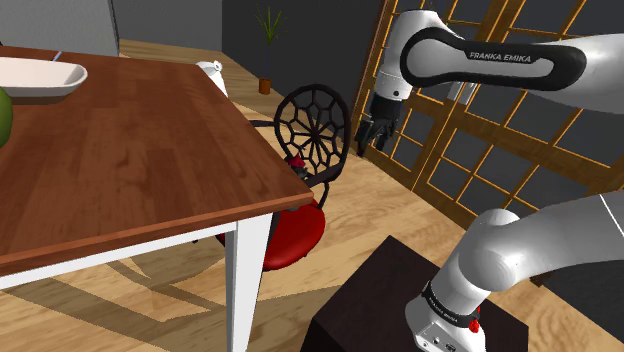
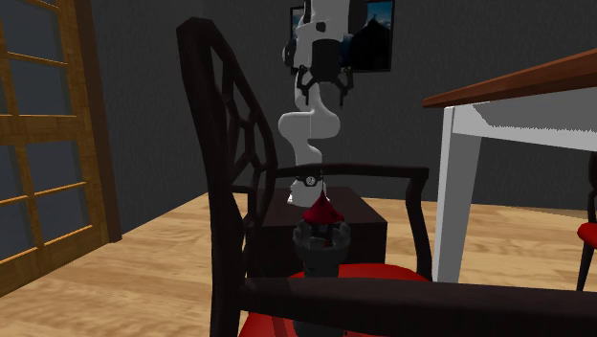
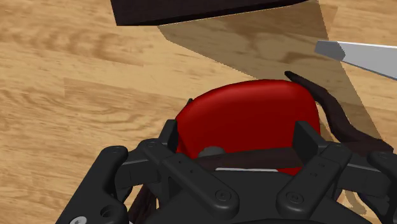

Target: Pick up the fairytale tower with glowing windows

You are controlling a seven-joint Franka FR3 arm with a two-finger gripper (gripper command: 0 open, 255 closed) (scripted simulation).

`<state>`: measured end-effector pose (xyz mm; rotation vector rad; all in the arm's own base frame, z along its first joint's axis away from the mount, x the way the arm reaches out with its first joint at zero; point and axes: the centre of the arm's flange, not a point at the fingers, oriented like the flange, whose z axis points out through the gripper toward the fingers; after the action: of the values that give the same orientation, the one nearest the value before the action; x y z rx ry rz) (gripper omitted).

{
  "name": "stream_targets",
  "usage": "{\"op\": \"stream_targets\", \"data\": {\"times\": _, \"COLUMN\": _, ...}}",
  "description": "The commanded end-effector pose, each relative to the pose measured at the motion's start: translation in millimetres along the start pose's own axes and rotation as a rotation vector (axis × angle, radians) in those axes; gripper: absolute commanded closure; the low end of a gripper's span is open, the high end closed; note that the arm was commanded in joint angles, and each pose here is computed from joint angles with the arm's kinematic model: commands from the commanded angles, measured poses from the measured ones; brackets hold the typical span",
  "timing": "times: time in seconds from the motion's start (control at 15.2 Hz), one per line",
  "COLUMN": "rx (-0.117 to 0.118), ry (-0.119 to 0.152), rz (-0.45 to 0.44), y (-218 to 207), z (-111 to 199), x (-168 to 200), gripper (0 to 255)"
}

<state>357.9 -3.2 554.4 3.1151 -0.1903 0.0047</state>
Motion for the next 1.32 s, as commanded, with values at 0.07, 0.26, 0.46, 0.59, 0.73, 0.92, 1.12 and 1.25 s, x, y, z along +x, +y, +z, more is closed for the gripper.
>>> {"op": "stream_targets", "data": {"times": 0.07, "rx": 0.002, "ry": 0.013, "rz": -0.008, "y": 5, "z": 18, "x": 34, "gripper": 0}}
{"op": "stream_targets", "data": {"times": 0.26, "rx": 0.004, "ry": 0.026, "rz": -0.016, "y": 8, "z": 33, "x": 69, "gripper": 0}}
{"op": "stream_targets", "data": {"times": 0.46, "rx": 0.006, "ry": 0.038, "rz": -0.025, "y": 11, "z": 47, "x": 104, "gripper": 0}}
{"op": "stream_targets", "data": {"times": 0.59, "rx": 0.007, "ry": 0.047, "rz": -0.03, "y": 13, "z": 56, "x": 127, "gripper": 0}}
{"op": "stream_targets", "data": {"times": 0.73, "rx": 0.008, "ry": 0.055, "rz": -0.035, "y": 14, "z": 65, "x": 151, "gripper": 0}}
{"op": "stream_targets", "data": {"times": 0.92, "rx": 0.01, "ry": 0.067, "rz": -0.043, "y": 17, "z": 78, "x": 186, "gripper": 0}}
{"op": "stream_targets", "data": {"times": 1.12, "rx": 0.012, "ry": 0.08, "rz": -0.051, "y": 19, "z": 91, "x": 222, "gripper": 0}}
{"op": "stream_targets", "data": {"times": 1.25, "rx": 0.014, "ry": 0.088, "rz": -0.057, "y": 20, "z": 99, "x": 246, "gripper": 0}}
